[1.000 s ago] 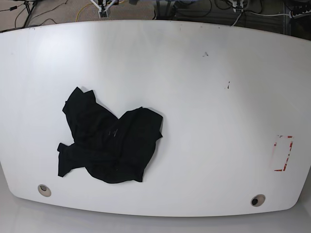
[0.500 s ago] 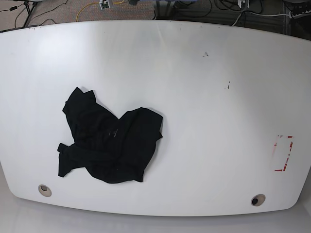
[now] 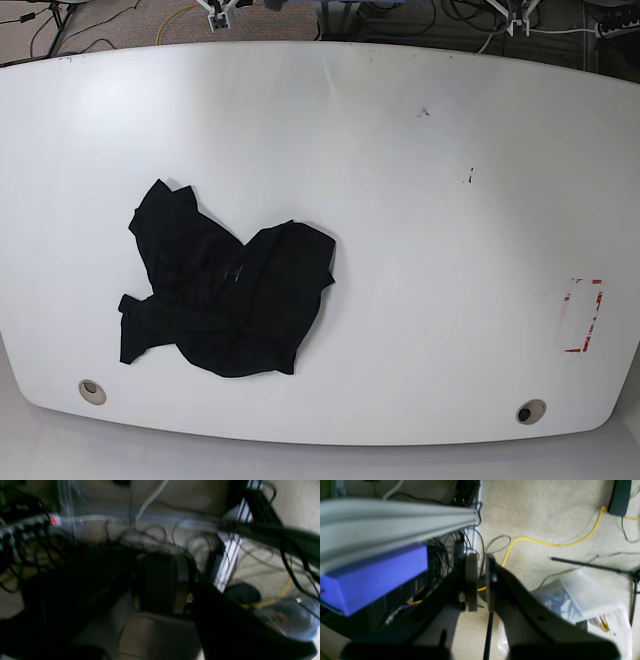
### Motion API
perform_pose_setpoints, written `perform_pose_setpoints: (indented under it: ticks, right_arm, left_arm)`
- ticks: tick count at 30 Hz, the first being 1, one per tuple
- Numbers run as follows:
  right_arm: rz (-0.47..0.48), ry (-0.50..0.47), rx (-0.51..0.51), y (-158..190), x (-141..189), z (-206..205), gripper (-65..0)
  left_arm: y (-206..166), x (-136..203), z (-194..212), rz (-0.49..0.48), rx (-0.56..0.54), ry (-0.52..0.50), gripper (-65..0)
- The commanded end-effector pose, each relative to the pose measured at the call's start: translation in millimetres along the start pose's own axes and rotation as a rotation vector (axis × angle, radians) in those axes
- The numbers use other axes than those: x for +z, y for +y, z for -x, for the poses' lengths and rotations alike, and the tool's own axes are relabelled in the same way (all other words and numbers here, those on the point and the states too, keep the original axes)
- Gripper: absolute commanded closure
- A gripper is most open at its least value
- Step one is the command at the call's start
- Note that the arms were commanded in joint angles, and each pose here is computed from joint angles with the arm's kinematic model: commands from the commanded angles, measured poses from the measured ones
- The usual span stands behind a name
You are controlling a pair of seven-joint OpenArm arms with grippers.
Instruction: Layout the t-shirt on the table in an organized manner, then fold the t-shirt properly
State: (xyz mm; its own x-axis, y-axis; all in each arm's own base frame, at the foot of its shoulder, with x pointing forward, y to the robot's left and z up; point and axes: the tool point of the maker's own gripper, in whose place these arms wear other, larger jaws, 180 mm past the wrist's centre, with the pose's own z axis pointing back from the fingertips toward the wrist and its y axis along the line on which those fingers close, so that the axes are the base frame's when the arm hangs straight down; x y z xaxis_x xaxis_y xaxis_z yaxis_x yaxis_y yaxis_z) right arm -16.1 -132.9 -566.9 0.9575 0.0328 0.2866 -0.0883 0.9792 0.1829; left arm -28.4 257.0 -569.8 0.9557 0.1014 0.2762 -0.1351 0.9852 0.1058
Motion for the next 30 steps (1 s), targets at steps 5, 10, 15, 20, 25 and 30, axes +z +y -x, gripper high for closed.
perform_pose_setpoints:
  ticks: [5,10,15,20,25,30]
  right_arm:
    - [-0.006,-0.014,-0.011,0.7,4.1,1.4,-5.4]
    - [-0.005,0.019,-0.018,2.3,10.2,19.4,-5.4]
    - [-0.008,0.039,-0.026,5.2,16.7,34.5,-4.9]
    - [-0.011,0.016,-0.026,9.0,27.9,38.3,-1.6]
    - [-0.017,-0.003,-0.016,15.6,44.1,37.5,-1.0]
    - [-0.006,-0.024,-0.011,15.5,63.2,34.9,-1.0]
  left_arm:
    - [7.2,3.6,6.3,-0.01,-0.007,0.008,-15.6]
    - [7.6,6.8,13.9,-0.009,-0.011,0.02,-15.6]
    - [8.6,11.6,24.5,-0.008,-0.013,0.035,-15.6]
    - [-2.4,18.7,26.1,0.056,-0.024,0.022,-15.3]
    - [-6.8,36.4,23.5,0.102,-0.032,-0.029,-15.3]
    - [-7.5,52.7,22.3,0.102,-0.012,-0.056,-15.3]
